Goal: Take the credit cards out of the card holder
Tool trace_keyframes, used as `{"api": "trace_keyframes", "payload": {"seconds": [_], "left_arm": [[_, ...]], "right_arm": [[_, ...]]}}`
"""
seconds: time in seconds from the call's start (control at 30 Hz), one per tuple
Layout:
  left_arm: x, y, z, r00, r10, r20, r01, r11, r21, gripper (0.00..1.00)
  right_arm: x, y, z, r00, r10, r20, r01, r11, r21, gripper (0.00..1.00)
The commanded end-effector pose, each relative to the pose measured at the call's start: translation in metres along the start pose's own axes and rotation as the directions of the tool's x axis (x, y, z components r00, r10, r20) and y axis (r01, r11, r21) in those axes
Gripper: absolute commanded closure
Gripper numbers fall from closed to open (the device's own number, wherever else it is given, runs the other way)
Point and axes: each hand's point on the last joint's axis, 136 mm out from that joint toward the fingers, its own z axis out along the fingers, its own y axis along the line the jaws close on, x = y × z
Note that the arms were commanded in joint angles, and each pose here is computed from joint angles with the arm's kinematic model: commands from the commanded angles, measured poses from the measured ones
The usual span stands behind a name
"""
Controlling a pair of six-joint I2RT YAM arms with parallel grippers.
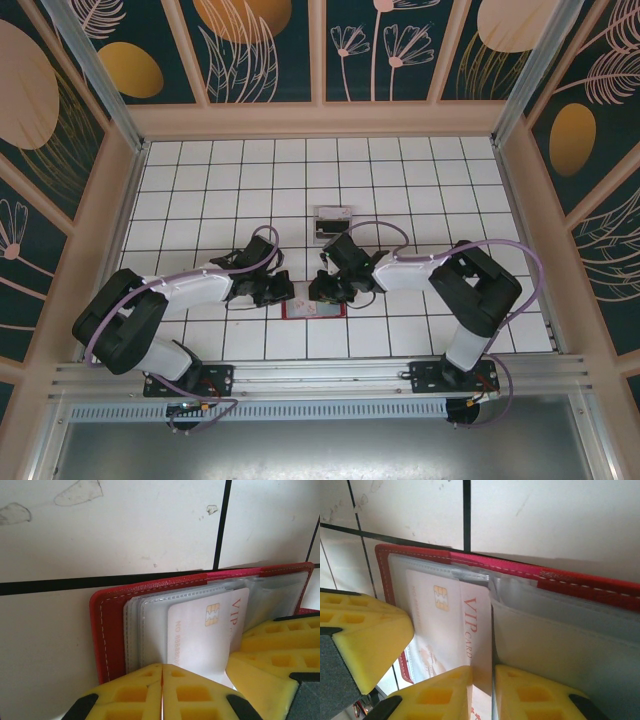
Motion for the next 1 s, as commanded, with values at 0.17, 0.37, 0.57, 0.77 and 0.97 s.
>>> {"api": "trace_keyframes", "payload": {"seconds": [0.17,0.37,0.57,0.77,0.97], "left_arm": [[0.006,0.010,0.002,1.000,0.001,-0.022,-0.002,0.999,-0.054,0.91],[0.006,0.011,0.002,1.000,0.001,-0.022,-0.003,0.998,-0.055,0.91],[0.005,0.010,0.001,1.000,0.006,-0.020,-0.007,0.998,-0.058,0.91],[0.004,0.010,0.001,1.000,0.005,-0.017,-0.006,0.998,-0.058,0.91],[0.005,0.010,0.000,1.000,0.006,-0.018,-0.007,0.998,-0.060,0.90]], "right_arm": [[0.008,-0.012,0.007,0.999,0.033,-0.031,-0.034,0.999,-0.018,0.85],[0.007,-0.015,0.002,0.999,0.037,-0.017,-0.037,0.999,-0.006,0.92],[0.006,-0.022,-0.006,0.999,0.045,-0.002,-0.045,0.999,0.015,0.92],[0.006,-0.028,-0.013,0.999,0.047,0.008,-0.047,0.998,0.029,0.93],[0.005,-0.030,-0.022,0.999,0.045,0.020,-0.045,0.998,0.042,0.93]]}}
